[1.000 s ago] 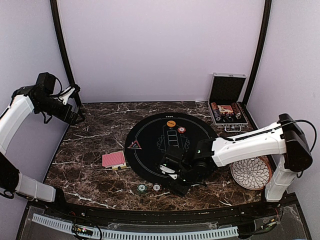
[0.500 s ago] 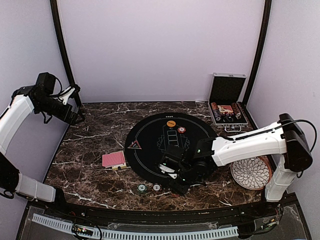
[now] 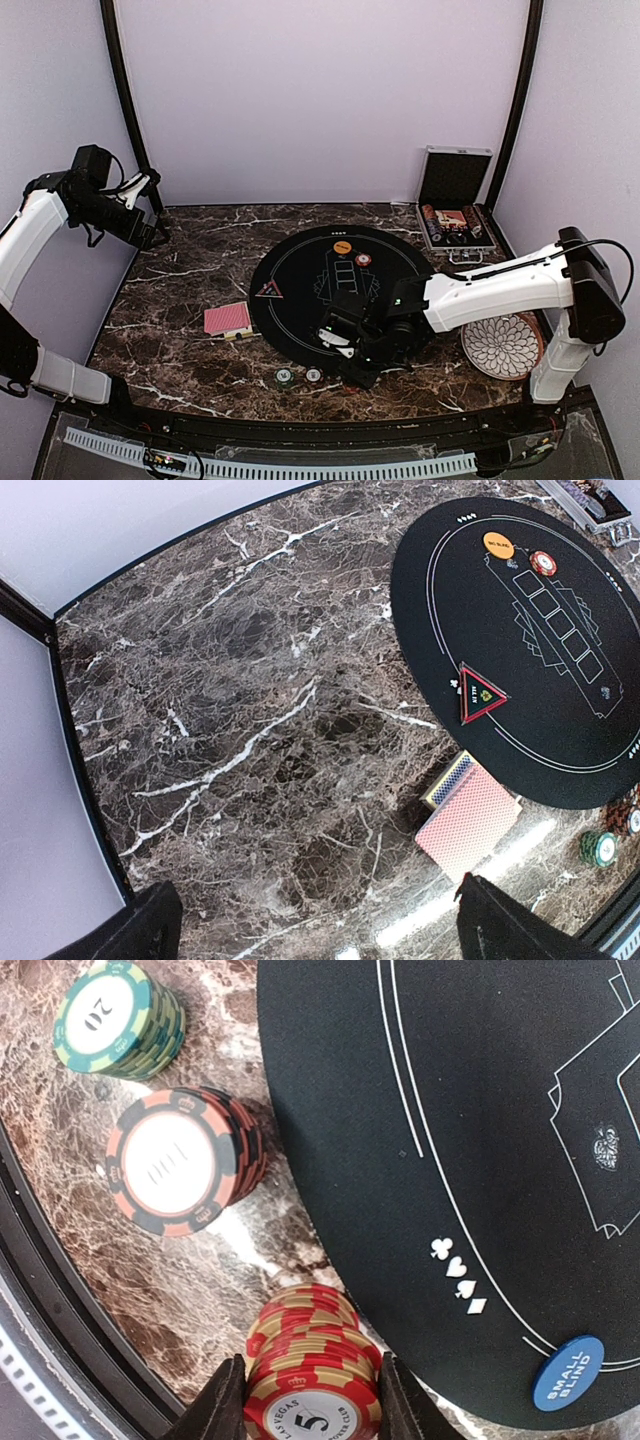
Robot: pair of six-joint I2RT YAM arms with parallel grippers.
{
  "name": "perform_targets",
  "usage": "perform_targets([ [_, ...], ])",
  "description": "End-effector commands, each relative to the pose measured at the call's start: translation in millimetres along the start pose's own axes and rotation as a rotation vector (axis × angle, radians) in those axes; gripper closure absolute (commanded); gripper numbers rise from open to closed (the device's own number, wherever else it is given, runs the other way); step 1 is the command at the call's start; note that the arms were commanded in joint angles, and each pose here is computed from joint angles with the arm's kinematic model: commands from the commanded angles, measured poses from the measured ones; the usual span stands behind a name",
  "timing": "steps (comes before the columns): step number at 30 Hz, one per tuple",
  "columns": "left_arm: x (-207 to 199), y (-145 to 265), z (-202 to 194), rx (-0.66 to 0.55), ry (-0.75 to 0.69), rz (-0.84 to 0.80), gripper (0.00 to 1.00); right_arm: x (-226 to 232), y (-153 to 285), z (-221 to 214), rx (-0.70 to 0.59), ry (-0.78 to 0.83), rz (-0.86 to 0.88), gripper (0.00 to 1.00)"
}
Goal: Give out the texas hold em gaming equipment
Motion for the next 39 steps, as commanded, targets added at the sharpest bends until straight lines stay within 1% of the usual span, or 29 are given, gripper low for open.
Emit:
perform_targets([
  [1, -5, 10, -3, -0.013, -0.018, -0.006, 0.01, 0, 19, 9, -0.038, 0.026, -0.029, 0.78],
  [4, -5, 11, -3, -0.015, -0.018, -0.006, 0.01, -2, 26, 16, -0.054, 0.027, -0.043, 0.82],
  [11, -5, 12, -2, -0.017, -0.018, -0.005, 0.01, -9, 36, 43, -0.087, 0.024, -0.092, 0.86],
  [14, -6, 13, -1, -0.018, -0.014, -0.011, 0.01, -15, 34, 66, -0.117, 0.012, -0.108, 0.86],
  [16, -6, 12, -1, -0.019, -0.011, -0.012, 0.01, -20, 33, 89, -0.155, 0.000, -0.115, 0.86],
  [18, -6, 13, -2, -0.019, -0.010, -0.015, 0.01, -24, 26, 109, -0.173, -0.005, -0.122, 0.86],
  [22, -7, 14, -2, -0.017, -0.013, -0.014, 0.01, -32, 14, 147, -0.250, -0.022, -0.118, 0.84],
  [28, -7, 14, -3, -0.015, -0.018, -0.018, 0.01, -59, -27, 182, -0.249, -0.064, -0.159, 0.82],
  [33, -8, 15, -5, -0.015, -0.019, -0.022, 0.01, -75, -55, 196, -0.245, -0.092, -0.186, 0.81],
  [39, -8, 16, -5, -0.021, -0.029, -0.019, 0.01, -91, -79, 193, -0.214, -0.130, -0.217, 0.81],
])
Point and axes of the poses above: each gripper's point midway between its finger pads, its own y axis back along the fingers, its own x axis along the line the jaws close on, z = x × y, the point moved 9 cm from there along y, back along the fingers, and after that the axes turned 14 degrees about y, right-handed, at the moved point
